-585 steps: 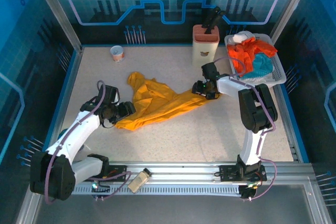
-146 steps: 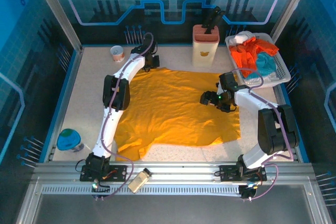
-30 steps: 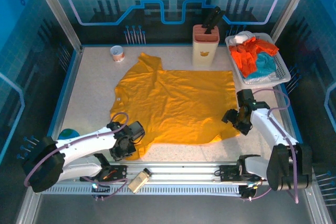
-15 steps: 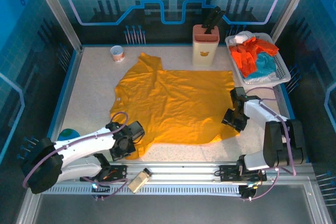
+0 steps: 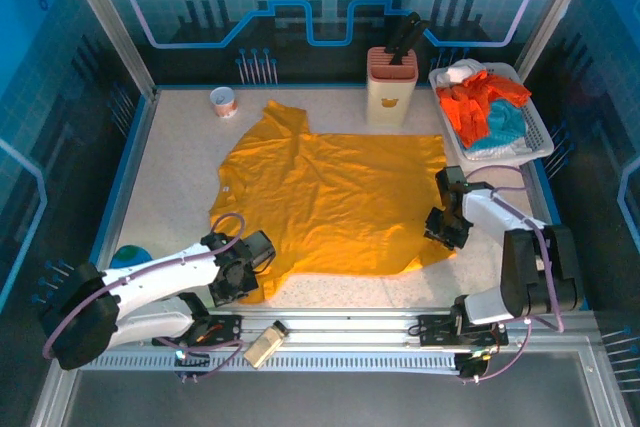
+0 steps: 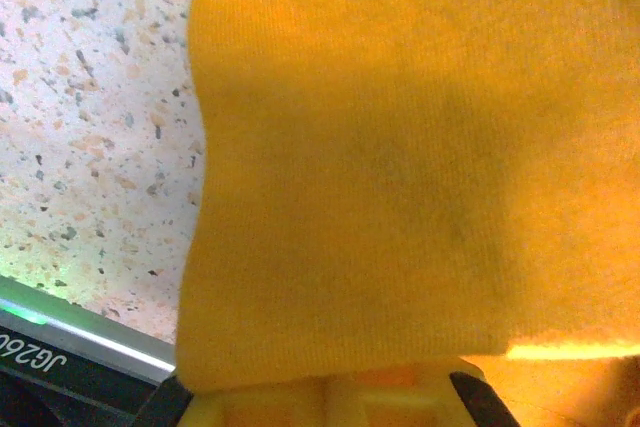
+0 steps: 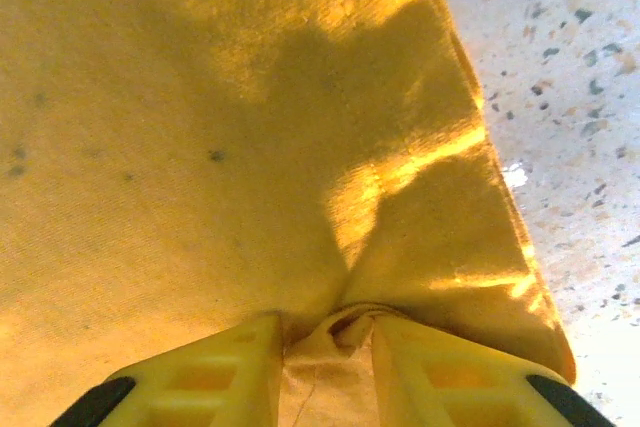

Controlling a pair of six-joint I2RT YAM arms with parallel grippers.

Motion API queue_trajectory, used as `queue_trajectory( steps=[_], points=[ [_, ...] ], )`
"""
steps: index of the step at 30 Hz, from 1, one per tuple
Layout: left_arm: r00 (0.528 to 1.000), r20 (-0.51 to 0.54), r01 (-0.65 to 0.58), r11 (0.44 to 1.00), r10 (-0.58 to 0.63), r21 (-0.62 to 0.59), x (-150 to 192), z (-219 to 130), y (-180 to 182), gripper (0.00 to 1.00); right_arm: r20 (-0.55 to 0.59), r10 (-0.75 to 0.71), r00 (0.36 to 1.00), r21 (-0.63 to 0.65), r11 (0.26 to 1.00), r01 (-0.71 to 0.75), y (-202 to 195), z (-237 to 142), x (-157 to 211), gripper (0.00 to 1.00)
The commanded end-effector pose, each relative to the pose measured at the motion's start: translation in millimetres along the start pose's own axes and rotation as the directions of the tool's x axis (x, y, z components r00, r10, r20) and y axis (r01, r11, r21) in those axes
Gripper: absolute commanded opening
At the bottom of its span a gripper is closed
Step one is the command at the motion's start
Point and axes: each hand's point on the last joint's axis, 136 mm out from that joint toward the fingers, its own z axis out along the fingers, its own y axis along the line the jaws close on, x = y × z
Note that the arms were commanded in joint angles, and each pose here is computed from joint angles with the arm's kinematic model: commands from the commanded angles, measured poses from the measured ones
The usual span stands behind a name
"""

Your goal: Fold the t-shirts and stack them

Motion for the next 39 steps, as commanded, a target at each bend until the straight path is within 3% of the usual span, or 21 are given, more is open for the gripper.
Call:
queue_trajectory(
  steps=[1,5,11,14,19,27,33,39],
  points=[
    [0.998,0.065,0.002,0.999,-0.004,0.043,-13,6,-10,0.0,0.012,-0.005,1.0,0.028,1.0,0.005,-7,-5,6,0.26],
    [0.998,0.062,0.001,0.999,-0.003,0.044,-12,7,-10,0.0,0.014,-0.01,1.0,0.021,1.0,0.009,-7,-6,7,0.14],
    [0.998,0.062,-0.005,0.999,0.003,0.043,-12,6,-10,0.0,0.004,-0.007,1.0,0.008,1.0,0.007,-5,-4,9,0.08],
    [0.998,0.066,-0.005,0.999,0.002,0.046,-13,5,-10,0.0,0.006,-0.007,1.0,0.011,1.0,0.007,-7,-5,10,0.0],
    [0.996,0.083,-0.03,0.994,0.021,0.109,-17,-9,-22,0.0,0.042,-0.009,0.999,-0.046,0.999,0.011,0,-17,6,0.0],
    [0.977,0.211,-0.036,0.941,-0.038,0.338,-59,-88,-46,0.0,0.231,-0.087,0.969,-0.242,0.959,0.144,38,-77,-20,0.0],
    [0.941,0.336,-0.14,0.874,-0.029,0.466,-118,-164,-77,0.0,0.387,-0.064,0.92,-0.255,0.951,0.173,53,-140,-56,0.0],
    [0.838,0.544,-0.316,0.843,0.033,0.436,-184,-266,-110,0.0,0.564,-0.031,0.825,-0.33,0.908,0.259,79,-226,-88,0.0]
  ],
)
